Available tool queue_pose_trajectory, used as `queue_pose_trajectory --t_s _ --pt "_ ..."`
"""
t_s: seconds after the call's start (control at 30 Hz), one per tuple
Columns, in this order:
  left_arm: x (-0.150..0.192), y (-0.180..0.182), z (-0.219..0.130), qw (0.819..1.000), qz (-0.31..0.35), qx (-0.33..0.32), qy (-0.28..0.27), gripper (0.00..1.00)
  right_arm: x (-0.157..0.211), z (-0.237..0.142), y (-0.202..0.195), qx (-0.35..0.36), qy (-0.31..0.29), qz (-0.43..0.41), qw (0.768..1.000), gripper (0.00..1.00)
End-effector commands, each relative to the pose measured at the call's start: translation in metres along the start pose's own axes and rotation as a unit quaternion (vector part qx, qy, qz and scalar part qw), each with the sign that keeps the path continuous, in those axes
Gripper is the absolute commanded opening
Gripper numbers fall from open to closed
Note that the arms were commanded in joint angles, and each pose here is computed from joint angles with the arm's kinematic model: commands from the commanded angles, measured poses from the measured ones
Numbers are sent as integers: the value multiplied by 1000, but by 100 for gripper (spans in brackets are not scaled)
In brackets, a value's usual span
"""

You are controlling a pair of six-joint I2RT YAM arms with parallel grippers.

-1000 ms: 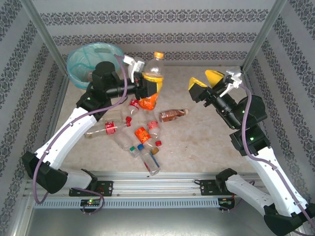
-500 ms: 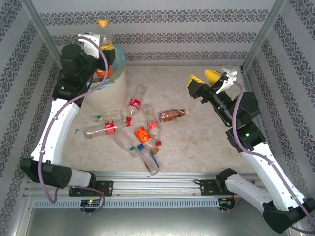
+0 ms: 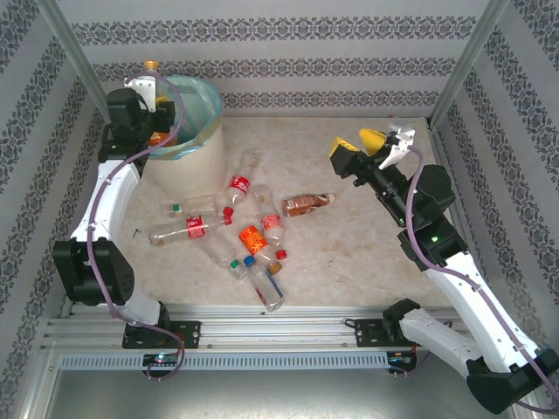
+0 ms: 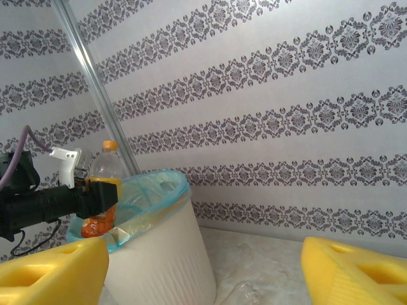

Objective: Put the plastic bottles in the bin

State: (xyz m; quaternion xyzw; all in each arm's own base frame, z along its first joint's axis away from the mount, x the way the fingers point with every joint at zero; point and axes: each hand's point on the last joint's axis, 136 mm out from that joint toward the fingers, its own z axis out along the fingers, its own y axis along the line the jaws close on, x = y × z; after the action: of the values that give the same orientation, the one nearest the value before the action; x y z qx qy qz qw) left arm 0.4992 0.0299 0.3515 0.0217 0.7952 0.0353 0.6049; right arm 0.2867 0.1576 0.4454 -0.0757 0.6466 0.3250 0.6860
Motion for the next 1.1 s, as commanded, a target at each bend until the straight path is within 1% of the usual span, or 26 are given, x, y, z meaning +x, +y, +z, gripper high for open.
queue_pose_trajectory --t_s 0.0,0.03,0.13,0.27,0.73,0.8,0.93,1.07 --pt "-26 2 -5 999 -8 4 -48 71 -3 -1 4 -6 -9 2 1000 80" --pt "-27 1 -7 999 -8 8 -50 78 -2 -1 4 -6 -8 3 1000 80" --pt "-34 0 -11 998 -11 12 -59 81 0 1 4 -8 -5 2 1000 80" --pt "-39 0 -16 998 -9 10 -65 82 -1 0 6 -11 -5 1 1000 80" --pt "-39 -2 -17 998 -11 18 -57 80 0 1 2 -2 0 3 1000 79" --pt "-44 -5 -22 998 -14 26 -59 79 5 5 1 5 19 2 1000 80" --pt "-60 -13 -43 996 -21 42 -74 78 28 15 1 5 100 0 995 80" --pt "-72 -37 -69 995 4 56 -83 77 57 20 -4 12 155 13 988 79"
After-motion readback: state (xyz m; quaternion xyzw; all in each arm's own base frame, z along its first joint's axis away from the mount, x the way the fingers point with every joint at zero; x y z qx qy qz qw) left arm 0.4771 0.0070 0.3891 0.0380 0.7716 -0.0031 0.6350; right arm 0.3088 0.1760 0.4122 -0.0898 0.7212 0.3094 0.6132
